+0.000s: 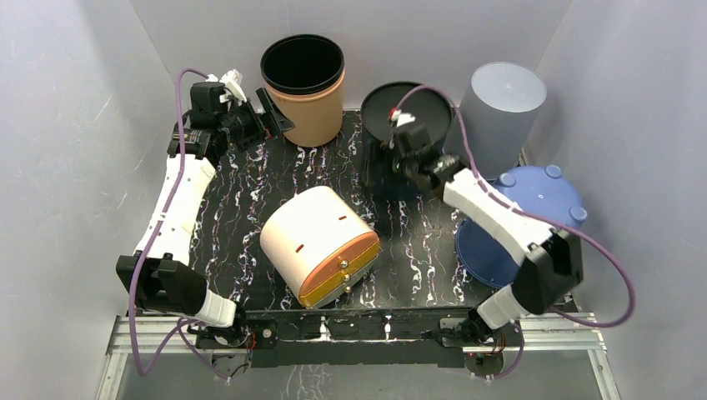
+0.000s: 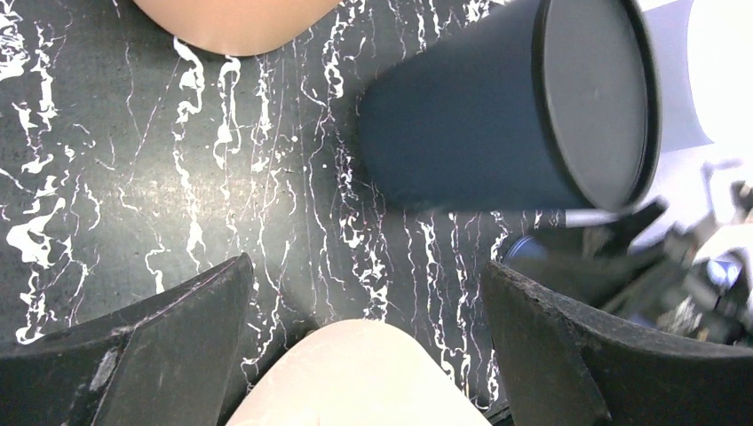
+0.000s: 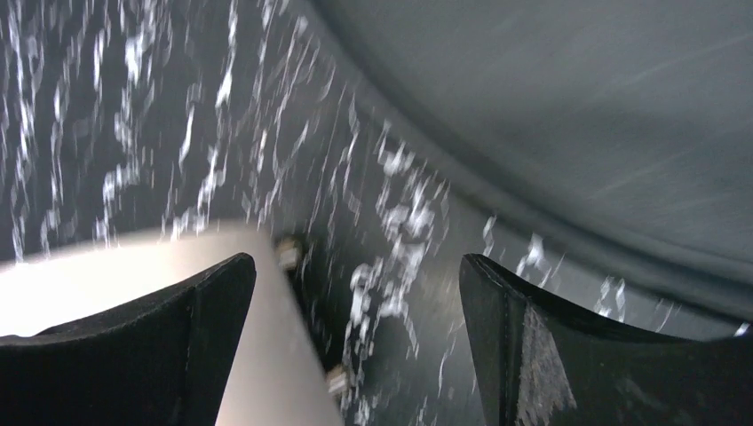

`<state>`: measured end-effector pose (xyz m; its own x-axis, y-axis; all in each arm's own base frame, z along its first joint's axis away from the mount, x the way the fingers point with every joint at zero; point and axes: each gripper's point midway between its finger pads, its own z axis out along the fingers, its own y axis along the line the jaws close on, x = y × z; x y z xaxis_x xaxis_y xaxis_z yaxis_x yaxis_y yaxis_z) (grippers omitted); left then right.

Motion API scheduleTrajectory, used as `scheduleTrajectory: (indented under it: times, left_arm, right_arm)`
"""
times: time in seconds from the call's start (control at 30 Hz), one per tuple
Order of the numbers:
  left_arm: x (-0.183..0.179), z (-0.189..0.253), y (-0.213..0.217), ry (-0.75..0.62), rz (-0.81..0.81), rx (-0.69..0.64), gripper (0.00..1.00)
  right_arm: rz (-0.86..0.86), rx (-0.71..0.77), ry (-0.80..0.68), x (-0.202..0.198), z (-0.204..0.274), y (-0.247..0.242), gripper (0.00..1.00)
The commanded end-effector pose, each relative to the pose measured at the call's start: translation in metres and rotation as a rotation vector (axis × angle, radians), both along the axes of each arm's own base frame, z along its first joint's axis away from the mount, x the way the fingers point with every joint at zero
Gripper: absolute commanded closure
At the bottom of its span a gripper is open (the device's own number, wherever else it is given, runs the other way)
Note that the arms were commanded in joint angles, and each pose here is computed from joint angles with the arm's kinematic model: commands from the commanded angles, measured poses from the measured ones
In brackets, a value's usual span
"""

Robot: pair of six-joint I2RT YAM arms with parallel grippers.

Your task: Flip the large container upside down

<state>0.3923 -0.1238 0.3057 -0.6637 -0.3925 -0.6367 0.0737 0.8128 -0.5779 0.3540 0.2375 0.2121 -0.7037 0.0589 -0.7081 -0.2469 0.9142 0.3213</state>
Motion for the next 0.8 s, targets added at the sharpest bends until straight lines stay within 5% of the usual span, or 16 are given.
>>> scheduleTrajectory:
  times: [0.0,0.23,0.77]
  left_arm:
    - [-0.01,0.018,0.006,-0.037,0.002,0.016,0.02]
    - [-0.001,0.021,0.003,-0.077,-0.032,0.024,0.02]
    - [0.097,0.078,-0.014,-0.437,-0.21,0.231,0.02]
  right_arm:
    - [-0.125,0.087,-0.205,0.098,0.052,-0.033,0.16]
    - [-0.164,0.058,-0.231,0.169,0.059,-0.034,0.15]
    - [-0.112,0.116,-0.263,0.067,0.084,-0.058,0.11]
